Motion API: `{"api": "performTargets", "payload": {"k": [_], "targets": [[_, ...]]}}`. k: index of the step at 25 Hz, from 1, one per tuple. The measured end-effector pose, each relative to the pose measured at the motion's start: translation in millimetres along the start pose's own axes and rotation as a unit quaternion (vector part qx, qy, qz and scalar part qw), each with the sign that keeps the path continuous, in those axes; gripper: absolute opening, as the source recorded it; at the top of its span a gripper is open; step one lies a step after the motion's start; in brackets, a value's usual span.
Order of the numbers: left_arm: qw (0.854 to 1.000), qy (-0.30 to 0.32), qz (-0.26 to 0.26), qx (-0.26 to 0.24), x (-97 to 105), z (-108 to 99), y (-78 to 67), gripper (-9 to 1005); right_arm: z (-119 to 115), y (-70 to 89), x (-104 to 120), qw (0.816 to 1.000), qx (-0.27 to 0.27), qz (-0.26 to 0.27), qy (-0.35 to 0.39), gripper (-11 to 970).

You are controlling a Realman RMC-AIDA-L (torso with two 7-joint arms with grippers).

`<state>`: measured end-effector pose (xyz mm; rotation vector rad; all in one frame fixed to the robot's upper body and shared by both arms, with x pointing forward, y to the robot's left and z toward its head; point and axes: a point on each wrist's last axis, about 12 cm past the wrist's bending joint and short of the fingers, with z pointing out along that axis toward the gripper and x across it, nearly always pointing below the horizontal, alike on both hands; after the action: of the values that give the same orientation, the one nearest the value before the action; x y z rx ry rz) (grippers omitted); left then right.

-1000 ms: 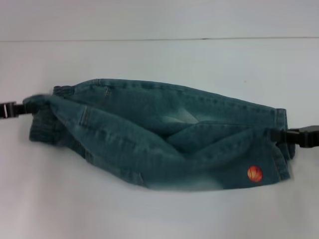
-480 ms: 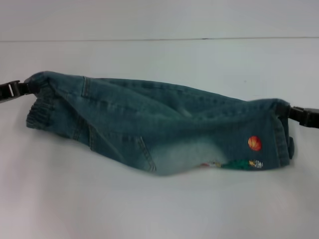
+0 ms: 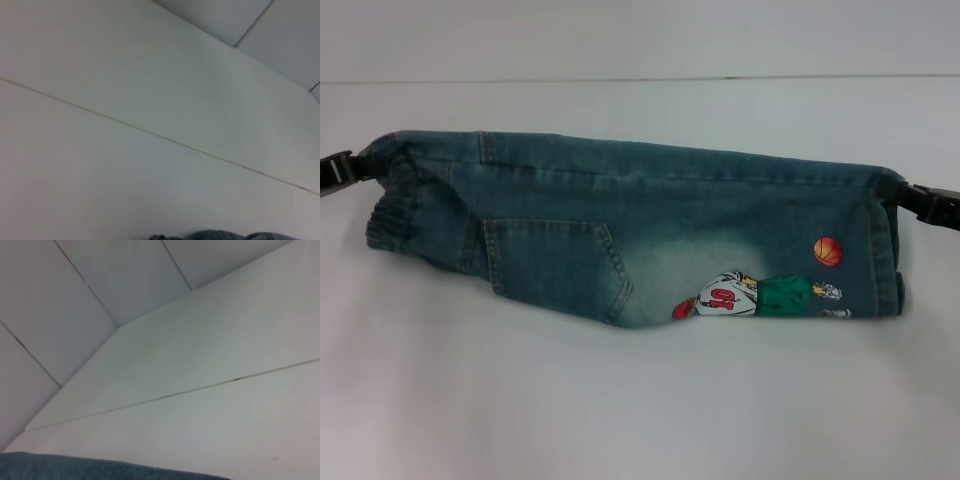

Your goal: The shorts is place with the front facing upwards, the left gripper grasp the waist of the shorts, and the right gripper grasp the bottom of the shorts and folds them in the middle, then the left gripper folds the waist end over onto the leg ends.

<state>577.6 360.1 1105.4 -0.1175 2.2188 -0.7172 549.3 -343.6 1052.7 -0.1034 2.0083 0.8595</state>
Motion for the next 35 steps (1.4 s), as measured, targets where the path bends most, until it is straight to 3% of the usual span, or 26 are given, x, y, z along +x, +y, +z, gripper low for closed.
{"api": "performTargets", "payload": {"k": [9, 19, 27, 35], "targets": [[1.000, -0.014, 0.009, -0.007, -5, 17, -6.8, 74, 24, 6.3, 3, 0.999, 0.021, -0.026, 0.002, 36], [0.999, -0.026, 0.010, -0.031, -7, 34, -9.1, 78, 28, 4.0, 11, 0.998, 0.053, -0.032, -0.010, 35], [0.998, -0.021, 0.037, -0.039, -6, 53, -23.4, 81, 31, 2.8, 20, 0.997, 0.071, -0.032, -0.017, 36], [0.996, -0.043, 0.032, -0.066, -7, 60, -22.9, 84, 32, 3.4, 19, 0.996, 0.074, -0.031, -0.033, 40]]}}
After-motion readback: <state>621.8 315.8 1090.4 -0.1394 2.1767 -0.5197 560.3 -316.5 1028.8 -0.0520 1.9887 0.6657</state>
